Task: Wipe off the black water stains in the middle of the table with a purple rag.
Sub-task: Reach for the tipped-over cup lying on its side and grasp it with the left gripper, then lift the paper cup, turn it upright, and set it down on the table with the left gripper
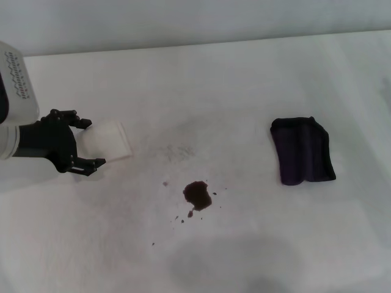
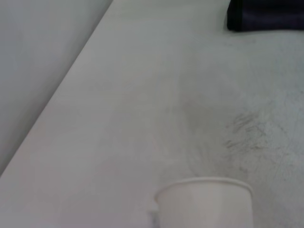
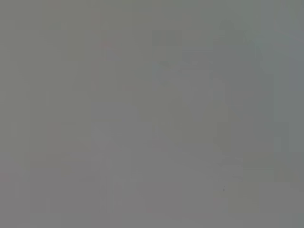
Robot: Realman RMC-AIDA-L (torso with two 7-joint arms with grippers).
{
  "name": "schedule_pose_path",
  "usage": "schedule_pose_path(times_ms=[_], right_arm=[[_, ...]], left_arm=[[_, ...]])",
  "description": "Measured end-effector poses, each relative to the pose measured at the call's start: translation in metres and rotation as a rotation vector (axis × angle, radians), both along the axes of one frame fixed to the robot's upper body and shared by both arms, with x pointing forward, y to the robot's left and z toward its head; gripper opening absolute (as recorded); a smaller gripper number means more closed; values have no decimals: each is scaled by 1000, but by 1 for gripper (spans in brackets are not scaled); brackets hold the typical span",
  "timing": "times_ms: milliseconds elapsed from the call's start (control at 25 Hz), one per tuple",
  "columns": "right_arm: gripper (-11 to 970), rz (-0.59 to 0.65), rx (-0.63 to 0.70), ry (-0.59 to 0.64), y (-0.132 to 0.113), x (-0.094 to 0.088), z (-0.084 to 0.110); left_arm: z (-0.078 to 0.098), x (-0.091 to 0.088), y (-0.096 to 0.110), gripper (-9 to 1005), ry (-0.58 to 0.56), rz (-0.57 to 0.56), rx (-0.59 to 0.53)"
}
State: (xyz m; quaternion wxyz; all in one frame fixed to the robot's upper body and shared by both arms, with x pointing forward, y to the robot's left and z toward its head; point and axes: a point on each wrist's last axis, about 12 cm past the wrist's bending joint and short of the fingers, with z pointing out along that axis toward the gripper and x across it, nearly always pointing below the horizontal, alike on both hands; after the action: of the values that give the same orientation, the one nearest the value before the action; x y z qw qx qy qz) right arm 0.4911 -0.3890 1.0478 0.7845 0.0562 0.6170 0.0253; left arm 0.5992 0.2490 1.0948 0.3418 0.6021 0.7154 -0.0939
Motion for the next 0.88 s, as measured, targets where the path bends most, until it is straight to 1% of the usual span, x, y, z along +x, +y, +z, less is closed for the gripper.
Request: schedule_pose_path(times_ms=[280,480,680,880], right_arm=[[815,1,-6,-5,0,2,2],[721,-1,-9,-3,-1,1,1],[709,-7,-7,4,-2,-2,-1],[707,-12,-4,4,-3,-3,-1]], left_arm=[[-4,0,1,860,1,12,-4],[-6,-1,0,841,10,14,-14],[-4,-2,-2,821,5,5,-41],[-5,-2,-3,755,1,15,-65]])
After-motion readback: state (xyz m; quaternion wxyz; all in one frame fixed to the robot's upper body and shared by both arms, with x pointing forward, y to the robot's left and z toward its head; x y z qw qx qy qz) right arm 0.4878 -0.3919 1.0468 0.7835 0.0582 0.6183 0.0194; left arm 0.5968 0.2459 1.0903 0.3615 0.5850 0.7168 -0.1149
